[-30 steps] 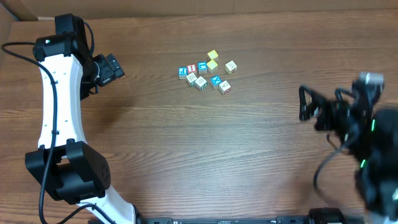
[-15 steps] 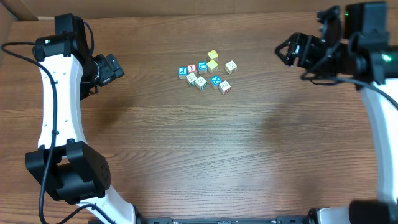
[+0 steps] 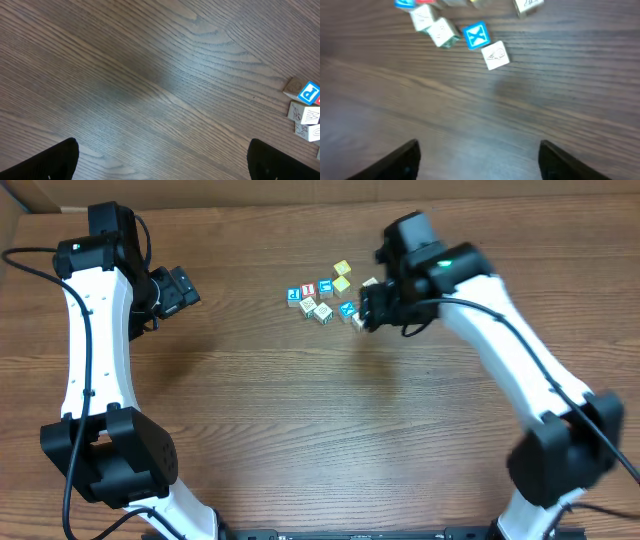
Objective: Flip 3 blocks
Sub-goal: 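Swing the right gripper over the blocks near the blue X block, then lower the right gripper and grasp the ice-cream picture block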
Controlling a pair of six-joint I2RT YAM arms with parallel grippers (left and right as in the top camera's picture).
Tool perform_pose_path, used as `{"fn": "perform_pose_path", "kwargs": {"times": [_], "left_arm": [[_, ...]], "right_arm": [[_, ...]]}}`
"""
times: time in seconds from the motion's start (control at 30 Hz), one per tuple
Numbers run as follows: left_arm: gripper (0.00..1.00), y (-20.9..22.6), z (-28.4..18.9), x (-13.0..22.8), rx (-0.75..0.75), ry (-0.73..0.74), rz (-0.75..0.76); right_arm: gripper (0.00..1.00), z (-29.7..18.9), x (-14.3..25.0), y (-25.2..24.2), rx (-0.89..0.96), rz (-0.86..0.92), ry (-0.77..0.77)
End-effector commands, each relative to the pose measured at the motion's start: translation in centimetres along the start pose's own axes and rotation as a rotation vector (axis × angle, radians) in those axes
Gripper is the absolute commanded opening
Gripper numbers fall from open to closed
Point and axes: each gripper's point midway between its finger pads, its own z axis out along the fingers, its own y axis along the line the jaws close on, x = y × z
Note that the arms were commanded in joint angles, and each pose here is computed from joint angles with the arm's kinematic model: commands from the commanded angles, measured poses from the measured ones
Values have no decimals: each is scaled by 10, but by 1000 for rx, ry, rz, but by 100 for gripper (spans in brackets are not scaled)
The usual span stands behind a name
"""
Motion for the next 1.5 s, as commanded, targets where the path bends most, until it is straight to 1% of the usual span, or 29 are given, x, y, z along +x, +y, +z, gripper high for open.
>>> {"fn": "perform_pose_path", "kwargs": {"times": [0.0,0.2,0.37,0.47,0.53,0.73,0.93,1.03,1.1,1.47], "left_arm": [[100,-5,-3,-4,11,-12,4],[100,-5,-3,-4,11,-12,4],[100,-5,-3,-4,11,-13,4],[100,-5,-3,-4,11,-12,4],[100,-5,-3,-4,11,-13,4],[100,-5,-3,-4,11,-13,4],[100,-5,-3,-4,11,-12,4],[100,-5,-3,-4,11,-13,4],[100,-5,-3,-4,11,-13,4],[100,-5,-3,-4,11,-12,4]], "right_arm": [[78,17,-12,-13,78,-5,-19],[79,66,-8,-20,99,1,49],[81,86,0,-25,113,5,94],[82,89,-3,-25,109,3,80],[88,90,-9,-23,102,1,56],[90,90,-21,-19,86,-3,6],[91,90,-22,-18,81,-3,4],[86,91,-21,-18,77,-16,9],[84,93,-17,-12,40,-66,27],[85,103,-4,-14,32,-90,58]]}}
